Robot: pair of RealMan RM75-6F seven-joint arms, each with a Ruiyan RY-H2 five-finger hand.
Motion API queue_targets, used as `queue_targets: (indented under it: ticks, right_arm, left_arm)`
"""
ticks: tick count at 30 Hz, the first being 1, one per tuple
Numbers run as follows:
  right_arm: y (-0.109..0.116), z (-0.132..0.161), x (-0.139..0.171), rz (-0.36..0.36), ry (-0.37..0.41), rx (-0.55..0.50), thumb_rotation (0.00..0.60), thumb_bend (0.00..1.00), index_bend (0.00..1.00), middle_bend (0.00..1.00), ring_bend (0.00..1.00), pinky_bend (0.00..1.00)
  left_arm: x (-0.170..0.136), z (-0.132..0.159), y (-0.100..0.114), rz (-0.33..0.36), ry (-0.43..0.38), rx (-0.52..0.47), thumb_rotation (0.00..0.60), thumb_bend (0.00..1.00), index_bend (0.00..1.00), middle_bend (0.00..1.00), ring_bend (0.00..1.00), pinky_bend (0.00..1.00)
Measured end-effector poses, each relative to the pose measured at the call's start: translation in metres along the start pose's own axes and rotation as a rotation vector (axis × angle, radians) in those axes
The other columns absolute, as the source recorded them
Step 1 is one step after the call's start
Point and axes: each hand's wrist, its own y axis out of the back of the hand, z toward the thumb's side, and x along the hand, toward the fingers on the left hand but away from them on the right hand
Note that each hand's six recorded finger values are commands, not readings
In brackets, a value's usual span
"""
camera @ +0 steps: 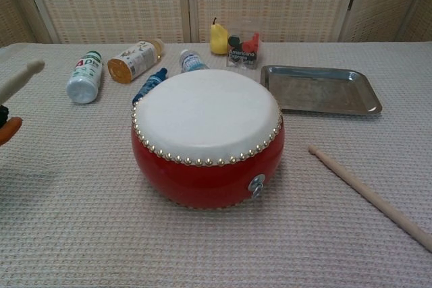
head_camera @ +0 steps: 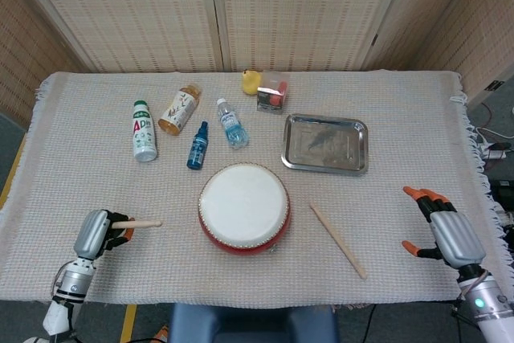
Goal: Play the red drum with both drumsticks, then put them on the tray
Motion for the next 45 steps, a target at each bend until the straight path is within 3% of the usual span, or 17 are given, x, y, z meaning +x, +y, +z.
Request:
queue_targets:
  ticks: [6,15,24,29,39,45]
  right_arm:
    - [-0.036,0.011,-0.013,0.046,0.026,0.002,0.600,0.08,0.14,0.14,0.01,0.14]
    - [-0.099,0.034,-0.033,0.100,0.059,0.032,0.600,0.01,0.13,0.11,0.00,0.08]
    - [-0.134,0.051,-0.045,0.141,0.095,0.076,0.600,0.01,0.13,0.11,0.00,0.08]
    - [-0.140,0.051,-0.050,0.140,0.098,0.122,0.600,0.02,0.14,0.11,0.00,0.08]
    - [-0.125,0.032,-0.068,0.152,0.026,0.218,0.600,0.29,0.20,0.12,0.00,0.08]
    - [-0.116,0.030,-0.077,0.173,-0.004,0.210,0.600,0.32,0.26,0.12,0.00,0.08]
  left_arm:
    - [0.003,0.010,0.037,0.081,-0.043,0.235,0.600,0.54,1.00,1.00,1.00,1.00]
    - [-0.002,0.009,0.051,0.104,-0.031,0.269,0.600,0.54,1.00,1.00,1.00,1.00]
    - [-0.004,0.004,0.048,0.073,-0.021,0.287,0.600,0.54,1.00,1.00,1.00,1.00]
    - [-0.004,0.002,0.046,0.059,-0.016,0.290,0.600,0.54,1.00,1.00,1.00,1.00]
    - [-0.004,-0.003,0.044,0.051,-0.001,0.283,0.600,0.54,1.00,1.00,1.00,1.00]
    - [-0.004,-0.005,0.044,0.045,0.008,0.290,0.600,0.54,1.00,1.00,1.00,1.00]
